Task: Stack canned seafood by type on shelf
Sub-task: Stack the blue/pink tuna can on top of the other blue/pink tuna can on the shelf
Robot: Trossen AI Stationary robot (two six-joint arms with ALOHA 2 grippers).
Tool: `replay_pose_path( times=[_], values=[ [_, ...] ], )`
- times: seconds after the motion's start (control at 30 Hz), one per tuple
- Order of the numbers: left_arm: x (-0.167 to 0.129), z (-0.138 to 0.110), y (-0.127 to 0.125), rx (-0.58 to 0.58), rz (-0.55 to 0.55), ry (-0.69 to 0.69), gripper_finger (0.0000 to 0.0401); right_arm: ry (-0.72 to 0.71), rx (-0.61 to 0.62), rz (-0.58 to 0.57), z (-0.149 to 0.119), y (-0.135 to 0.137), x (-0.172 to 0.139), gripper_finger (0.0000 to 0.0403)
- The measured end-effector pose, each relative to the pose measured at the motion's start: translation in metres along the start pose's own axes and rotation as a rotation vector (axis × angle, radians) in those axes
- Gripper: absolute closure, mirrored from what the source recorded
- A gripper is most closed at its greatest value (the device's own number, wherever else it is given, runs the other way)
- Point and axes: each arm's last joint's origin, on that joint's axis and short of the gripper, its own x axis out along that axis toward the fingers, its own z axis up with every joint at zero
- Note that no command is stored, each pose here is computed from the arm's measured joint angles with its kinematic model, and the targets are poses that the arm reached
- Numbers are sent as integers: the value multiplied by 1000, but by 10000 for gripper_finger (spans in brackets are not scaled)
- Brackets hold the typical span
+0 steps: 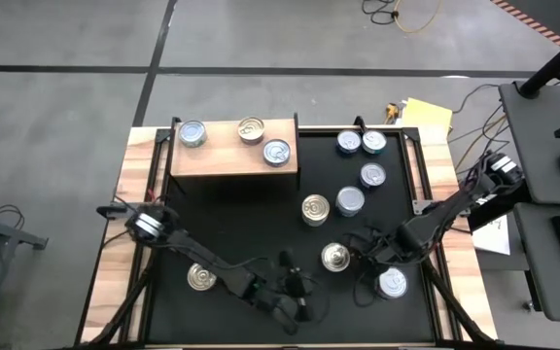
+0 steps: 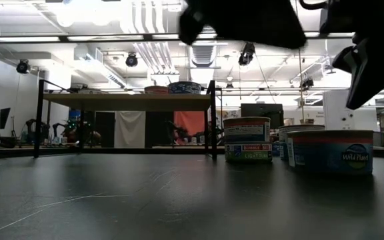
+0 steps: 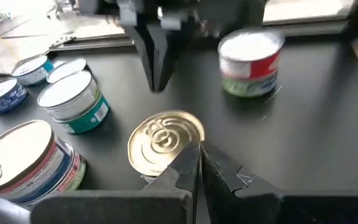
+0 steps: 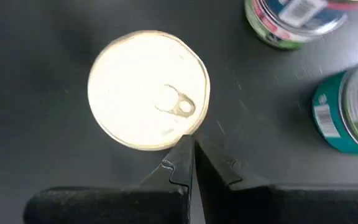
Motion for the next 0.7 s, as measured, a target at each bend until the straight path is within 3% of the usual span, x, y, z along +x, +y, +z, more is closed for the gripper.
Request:
replay_pose_path(
  times=[0.3,0.53,0.7],
  values=[
    [48,-6,7,-15,79,96,401,29,6,-13,-23,-7,5,393],
    [56,-14,8,9,94,119,401,57,53,-29,-41,-19,10,393],
    [67,-27,9,16,111,143,401,7,93,28,-44,-20,14,393]
  ],
)
